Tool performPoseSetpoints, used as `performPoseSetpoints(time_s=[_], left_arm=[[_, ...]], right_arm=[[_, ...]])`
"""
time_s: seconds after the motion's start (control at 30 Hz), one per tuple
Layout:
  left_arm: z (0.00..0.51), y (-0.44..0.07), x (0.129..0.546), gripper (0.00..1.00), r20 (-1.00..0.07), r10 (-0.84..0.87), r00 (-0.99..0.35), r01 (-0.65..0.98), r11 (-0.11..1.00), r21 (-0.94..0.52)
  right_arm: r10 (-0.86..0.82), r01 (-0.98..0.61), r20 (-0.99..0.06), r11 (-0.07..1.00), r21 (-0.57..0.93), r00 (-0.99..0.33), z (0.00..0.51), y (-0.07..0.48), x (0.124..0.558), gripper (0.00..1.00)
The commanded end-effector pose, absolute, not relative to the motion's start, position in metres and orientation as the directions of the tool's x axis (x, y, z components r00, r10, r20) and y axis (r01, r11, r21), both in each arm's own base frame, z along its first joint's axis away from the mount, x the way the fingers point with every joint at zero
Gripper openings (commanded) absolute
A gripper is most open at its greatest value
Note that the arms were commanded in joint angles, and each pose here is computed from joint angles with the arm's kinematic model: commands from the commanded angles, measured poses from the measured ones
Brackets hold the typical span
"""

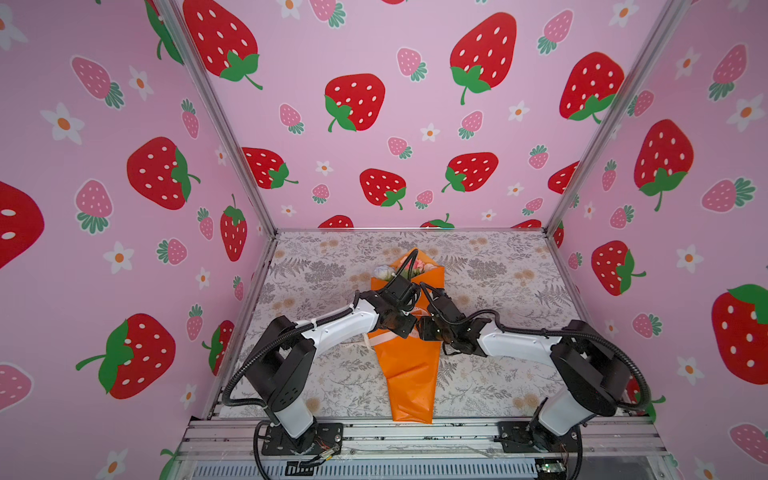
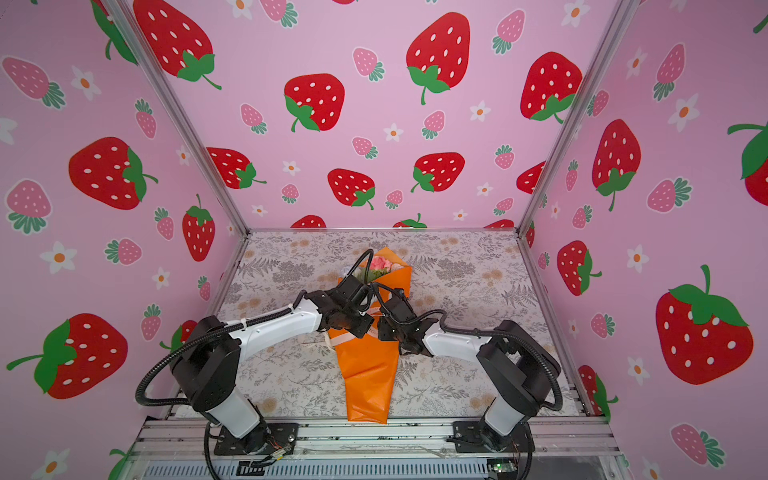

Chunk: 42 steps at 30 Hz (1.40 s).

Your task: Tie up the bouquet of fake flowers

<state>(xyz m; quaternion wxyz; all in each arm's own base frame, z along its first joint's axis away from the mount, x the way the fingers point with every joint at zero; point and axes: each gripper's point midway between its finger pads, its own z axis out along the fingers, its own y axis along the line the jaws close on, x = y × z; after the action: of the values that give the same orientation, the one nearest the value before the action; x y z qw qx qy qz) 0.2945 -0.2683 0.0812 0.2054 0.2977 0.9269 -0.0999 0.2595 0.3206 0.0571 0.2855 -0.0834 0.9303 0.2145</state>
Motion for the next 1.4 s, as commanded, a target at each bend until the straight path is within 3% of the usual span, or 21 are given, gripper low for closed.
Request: performPoseSetpoints(time_s=[0.0,0.13,0.43,0.57,0.77,0.93,1.1,1.17,1.27,1.37], left_arm=[[0.082,-0.272,0.298,0.00,-0.442,0.499,-0.745,0.587,0.806,-0.078],[0.080,-0.270,0.298,0.00,-0.438,0.496,-0.750,0.581,0.810,-0.079],[0.079,-0.269,0.295,0.00,-0.432,0.491,-0.756,0.577,0.812,-0.086],[0.078,-0.267,0.293,0.01,-0.428,0.481,-0.766,0.566,0.819,-0.094],[0.092,-0.267,0.290,0.38,-0.442,0.425,-0.790,0.526,0.840,-0.132],[0.114,-0.261,0.282,0.54,-0.486,0.340,-0.805,0.475,0.860,-0.185],[0.116,-0.216,0.283,0.68,-0.505,0.172,-0.846,0.287,0.945,-0.159],[0.109,-0.176,0.285,0.72,-0.487,0.023,-0.873,0.097,0.987,-0.128],[0.088,-0.118,0.279,0.71,-0.417,-0.217,-0.883,-0.186,0.976,-0.114],[0.072,-0.082,0.268,0.71,-0.368,-0.368,-0.854,-0.352,0.929,-0.113]], right_arm=[[-0.039,-0.223,-0.579,0.942,0.249,-0.814,0.048,0.307,0.263,0.45],[-0.068,-0.240,-0.582,0.945,0.224,-0.811,0.043,0.308,0.261,0.35],[-0.083,-0.290,-0.602,0.922,0.255,-0.794,0.064,0.316,0.258,0.01],[-0.079,-0.309,-0.616,0.910,0.276,-0.783,0.083,0.306,0.250,0.00],[-0.125,-0.368,-0.561,0.864,0.343,-0.818,0.088,0.291,0.216,0.00],[-0.166,-0.374,-0.513,0.865,0.334,-0.842,0.085,0.271,0.196,0.00],[-0.195,-0.405,-0.514,0.851,0.335,-0.835,0.090,0.265,0.194,0.00],[-0.200,-0.415,-0.522,0.846,0.335,-0.829,0.094,0.267,0.195,0.00],[-0.209,-0.426,-0.527,0.841,0.333,-0.824,0.096,0.269,0.197,0.00],[-0.221,-0.438,-0.527,0.835,0.332,-0.821,0.097,0.272,0.198,0.00]])
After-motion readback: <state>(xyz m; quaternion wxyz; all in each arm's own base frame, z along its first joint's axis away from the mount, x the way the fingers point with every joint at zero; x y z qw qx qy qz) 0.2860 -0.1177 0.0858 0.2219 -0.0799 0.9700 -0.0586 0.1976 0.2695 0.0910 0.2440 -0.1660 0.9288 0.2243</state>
